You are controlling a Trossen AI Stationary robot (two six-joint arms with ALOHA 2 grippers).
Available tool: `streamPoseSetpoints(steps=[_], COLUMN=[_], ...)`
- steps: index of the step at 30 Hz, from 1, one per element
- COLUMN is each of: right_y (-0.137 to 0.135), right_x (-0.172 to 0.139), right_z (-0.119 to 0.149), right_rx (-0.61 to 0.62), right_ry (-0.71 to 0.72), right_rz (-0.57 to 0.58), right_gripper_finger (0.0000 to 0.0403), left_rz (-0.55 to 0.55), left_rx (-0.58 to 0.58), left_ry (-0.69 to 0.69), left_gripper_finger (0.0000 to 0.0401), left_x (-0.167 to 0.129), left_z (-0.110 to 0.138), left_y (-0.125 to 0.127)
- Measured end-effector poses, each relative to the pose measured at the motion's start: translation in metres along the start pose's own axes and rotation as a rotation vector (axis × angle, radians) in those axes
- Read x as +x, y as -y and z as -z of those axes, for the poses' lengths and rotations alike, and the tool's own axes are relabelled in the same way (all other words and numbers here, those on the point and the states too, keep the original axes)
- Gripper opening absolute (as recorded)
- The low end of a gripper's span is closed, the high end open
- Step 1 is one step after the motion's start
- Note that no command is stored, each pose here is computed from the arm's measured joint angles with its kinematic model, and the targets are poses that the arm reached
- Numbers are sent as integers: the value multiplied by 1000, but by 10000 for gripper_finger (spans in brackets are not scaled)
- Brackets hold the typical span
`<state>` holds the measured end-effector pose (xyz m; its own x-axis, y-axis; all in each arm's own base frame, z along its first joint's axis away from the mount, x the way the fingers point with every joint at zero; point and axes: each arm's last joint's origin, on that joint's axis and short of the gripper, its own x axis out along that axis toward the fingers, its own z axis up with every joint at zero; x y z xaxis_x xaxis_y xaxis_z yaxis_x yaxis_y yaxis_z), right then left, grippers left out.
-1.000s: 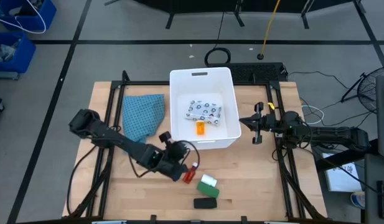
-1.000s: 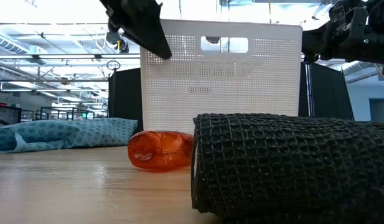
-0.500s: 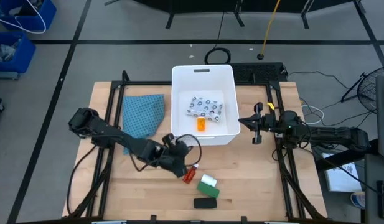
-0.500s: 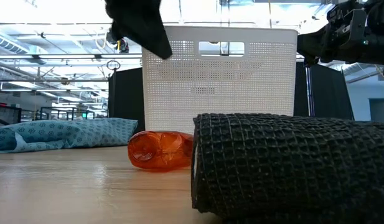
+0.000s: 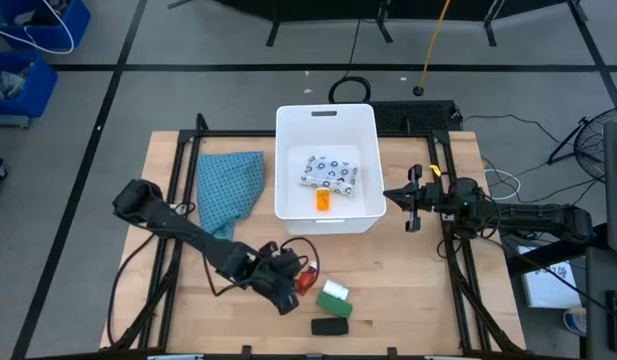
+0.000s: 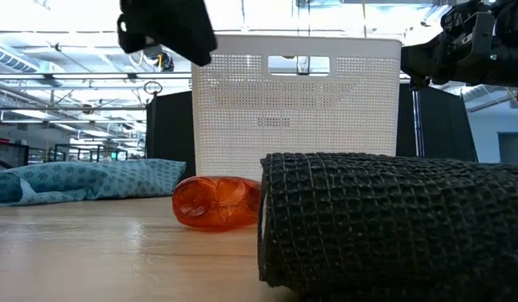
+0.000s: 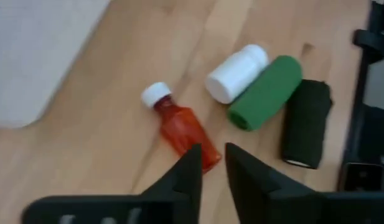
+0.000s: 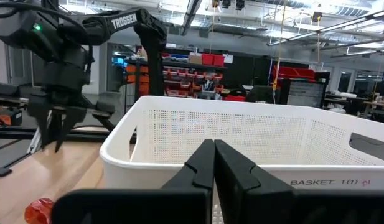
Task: Pick & place medical supplies in basket/bin
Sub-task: Put the red pill bottle in the white bin
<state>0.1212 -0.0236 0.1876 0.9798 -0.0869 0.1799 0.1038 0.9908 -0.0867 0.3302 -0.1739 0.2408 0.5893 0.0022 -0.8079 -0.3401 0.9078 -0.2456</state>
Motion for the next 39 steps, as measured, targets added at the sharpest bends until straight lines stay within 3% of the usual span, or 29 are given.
streamPoseSetpoints(steps=[6,12,18,23,30,34,39], right_y=[0,0,0,0,0,0,0], right_x=[0,0,0,0,0,0,0], right_z=[0,0,0,0,0,0,0], right_rx=[-5,-12,-11,-14,-26,-27,-26], right_ry=[1,4,0,0,-1,-1,-1], right_rz=[0,1,1,0,0,0,0], right_gripper_finger=[0,0,0,0,0,0,0], left_rz=[78,20,2,-20,-40,-46,-64], left_rx=[26,-103,-157,-160,-128,-112,-80], left_ry=[-45,-141,-269,-299,-300,-306,-313], left_gripper_finger=[201,325,394,392,360,313,222], left_x=[24,54,90,107,111,109,106], left_z=[-1,-5,0,5,7,7,9], left_y=[4,-14,-29,-34,-35,-36,-37])
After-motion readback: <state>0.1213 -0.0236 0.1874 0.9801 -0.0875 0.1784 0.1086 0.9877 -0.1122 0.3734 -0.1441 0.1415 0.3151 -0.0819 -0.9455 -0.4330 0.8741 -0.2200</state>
